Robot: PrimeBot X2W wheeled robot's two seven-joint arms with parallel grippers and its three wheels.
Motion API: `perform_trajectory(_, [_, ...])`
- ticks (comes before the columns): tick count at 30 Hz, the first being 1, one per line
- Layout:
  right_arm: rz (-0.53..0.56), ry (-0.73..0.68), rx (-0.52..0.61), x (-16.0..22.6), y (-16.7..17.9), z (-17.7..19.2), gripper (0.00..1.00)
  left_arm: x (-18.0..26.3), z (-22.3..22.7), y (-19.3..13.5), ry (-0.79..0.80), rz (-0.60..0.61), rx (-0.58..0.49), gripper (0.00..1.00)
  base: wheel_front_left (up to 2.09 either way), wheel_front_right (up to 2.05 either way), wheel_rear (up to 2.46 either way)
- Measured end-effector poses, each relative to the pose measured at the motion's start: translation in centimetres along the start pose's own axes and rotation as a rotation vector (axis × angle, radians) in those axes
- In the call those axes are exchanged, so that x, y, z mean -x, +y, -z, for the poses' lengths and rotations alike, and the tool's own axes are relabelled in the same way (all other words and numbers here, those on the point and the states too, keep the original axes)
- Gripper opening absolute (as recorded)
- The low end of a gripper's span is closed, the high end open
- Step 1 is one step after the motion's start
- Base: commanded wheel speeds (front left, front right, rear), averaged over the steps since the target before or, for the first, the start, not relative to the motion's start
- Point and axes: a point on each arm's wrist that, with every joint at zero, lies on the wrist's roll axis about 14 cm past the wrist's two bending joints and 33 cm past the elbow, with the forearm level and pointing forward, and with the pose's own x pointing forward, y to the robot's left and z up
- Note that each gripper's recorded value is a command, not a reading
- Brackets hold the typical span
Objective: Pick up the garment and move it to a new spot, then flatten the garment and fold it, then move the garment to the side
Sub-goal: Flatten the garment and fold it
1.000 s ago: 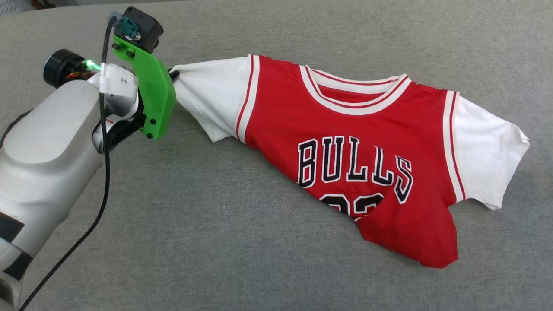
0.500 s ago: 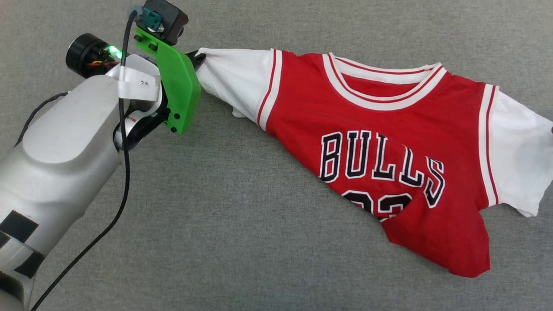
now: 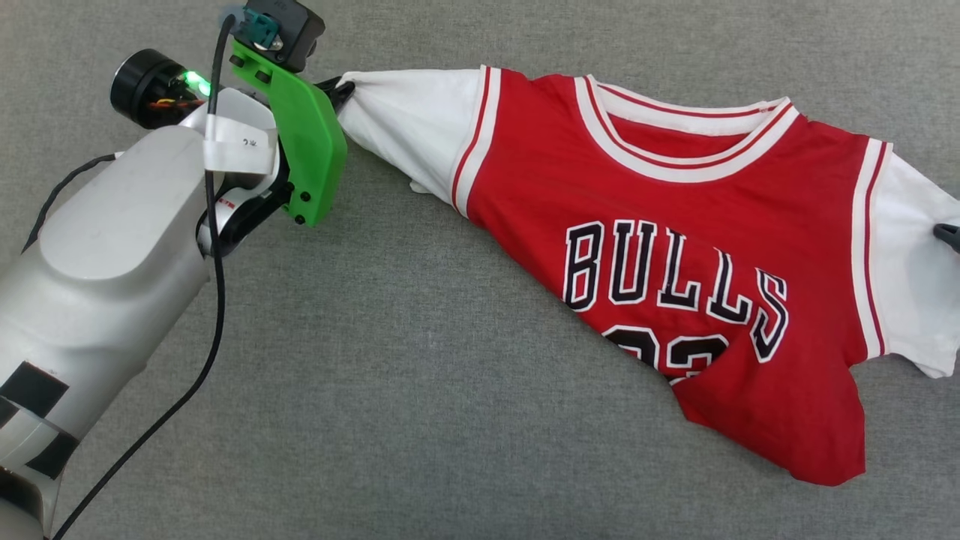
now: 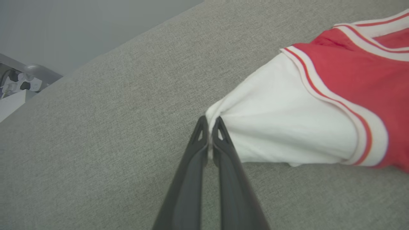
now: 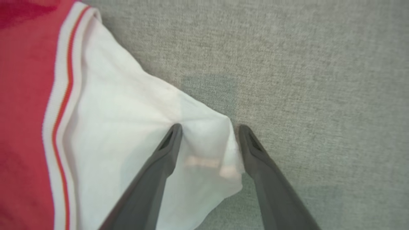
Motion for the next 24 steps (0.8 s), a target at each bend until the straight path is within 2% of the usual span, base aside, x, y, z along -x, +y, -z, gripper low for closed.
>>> perform_trajectory(4, [-0.010, -0.104, 0.021, 0.9, 0.6, -1.4, 0.00, 0.6, -1.0, -0.2, -0.039, -0.002, -0.008, 0.00, 0.00, 0.00, 0.00])
perform_trajectory(8, [-0.032, -0.272, 0.050, 3.2, 1.6, -3.9, 0.00, 1.9, -3.1, -0.4, -0.127, -0.011, -0.022, 0.00, 0.00, 0.00, 0.00])
perform_trajectory(16, [-0.020, -0.669, 0.141, 12.6, 1.8, -10.0, 0.00, 7.5, -10.9, -0.7, -0.417, -0.058, -0.103, 0.00, 0.00, 0.00, 0.00])
perform_trajectory(24, [-0.035, -0.962, 0.207, 21.9, 3.5, -13.6, 0.00, 14.2, -17.9, -2.2, -0.666, -0.099, -0.178, 0.00, 0.00, 0.00, 0.00])
